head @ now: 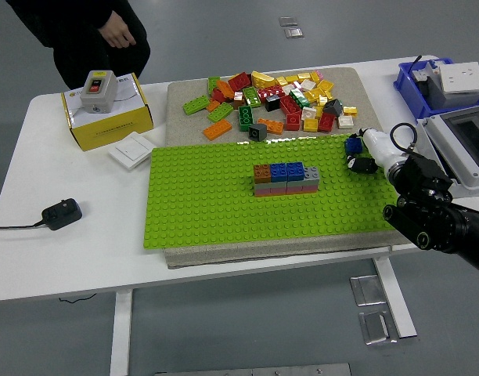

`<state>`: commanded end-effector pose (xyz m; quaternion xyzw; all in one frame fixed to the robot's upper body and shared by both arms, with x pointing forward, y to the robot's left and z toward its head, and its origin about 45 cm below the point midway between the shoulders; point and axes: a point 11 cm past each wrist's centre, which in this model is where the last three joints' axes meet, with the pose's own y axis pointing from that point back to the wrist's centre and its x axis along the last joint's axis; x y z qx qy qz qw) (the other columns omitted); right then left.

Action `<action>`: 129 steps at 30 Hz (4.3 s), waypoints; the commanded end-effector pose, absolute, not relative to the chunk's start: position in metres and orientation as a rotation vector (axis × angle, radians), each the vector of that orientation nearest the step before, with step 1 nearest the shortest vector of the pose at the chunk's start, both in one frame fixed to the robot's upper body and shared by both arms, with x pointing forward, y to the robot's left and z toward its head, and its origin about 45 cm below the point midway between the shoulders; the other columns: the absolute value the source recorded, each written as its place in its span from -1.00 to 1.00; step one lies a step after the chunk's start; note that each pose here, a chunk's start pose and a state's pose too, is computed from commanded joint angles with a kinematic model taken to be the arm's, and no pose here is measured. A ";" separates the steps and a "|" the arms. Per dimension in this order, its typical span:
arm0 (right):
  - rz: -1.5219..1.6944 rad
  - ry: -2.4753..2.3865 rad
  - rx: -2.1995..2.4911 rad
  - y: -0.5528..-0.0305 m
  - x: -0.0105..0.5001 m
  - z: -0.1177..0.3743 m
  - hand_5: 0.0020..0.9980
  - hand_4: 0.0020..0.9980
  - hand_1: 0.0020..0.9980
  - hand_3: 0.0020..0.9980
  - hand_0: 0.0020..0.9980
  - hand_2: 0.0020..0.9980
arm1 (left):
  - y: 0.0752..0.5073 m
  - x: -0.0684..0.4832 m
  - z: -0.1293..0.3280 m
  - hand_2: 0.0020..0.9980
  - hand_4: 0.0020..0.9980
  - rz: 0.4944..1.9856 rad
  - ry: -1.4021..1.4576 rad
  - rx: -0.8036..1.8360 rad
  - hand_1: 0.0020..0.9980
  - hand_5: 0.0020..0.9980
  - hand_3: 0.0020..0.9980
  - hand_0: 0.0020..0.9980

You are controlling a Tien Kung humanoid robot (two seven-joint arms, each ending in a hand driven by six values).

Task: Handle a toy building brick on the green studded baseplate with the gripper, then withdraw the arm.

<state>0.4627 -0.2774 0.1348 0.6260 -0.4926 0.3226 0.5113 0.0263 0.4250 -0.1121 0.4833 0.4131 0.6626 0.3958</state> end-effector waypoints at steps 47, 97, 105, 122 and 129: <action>0.897 -1.271 1.543 -0.269 0.425 0.167 -0.25 -0.05 0.76 0.60 0.59 0.87 | 0.423 0.003 -0.114 0.17 -0.66 1.717 1.091 1.218 0.32 0.31 0.20 0.32; 0.841 -1.034 1.488 -0.269 0.440 0.131 -0.28 0.10 0.82 0.84 0.63 0.97 | 0.421 0.011 -0.114 0.17 -0.67 1.721 1.086 1.206 0.32 0.31 0.20 0.32; 0.841 -1.047 1.511 -0.266 0.442 0.131 -0.26 0.10 0.81 0.47 0.62 0.94 | 0.422 0.014 -0.114 0.17 -0.67 1.721 1.077 1.203 0.32 0.31 0.20 0.32; 0.825 -1.065 1.514 -0.272 0.442 0.130 -0.27 0.04 0.80 -0.10 0.61 0.89 | 0.422 0.017 -0.114 0.17 -0.67 1.722 1.071 1.195 0.32 0.32 0.20 0.32; 0.841 -1.093 1.510 -0.276 0.446 0.139 -0.28 0.01 0.79 -0.11 0.61 0.87 | 0.422 0.016 -0.114 0.17 -0.67 1.725 1.072 1.192 0.32 0.33 0.20 0.32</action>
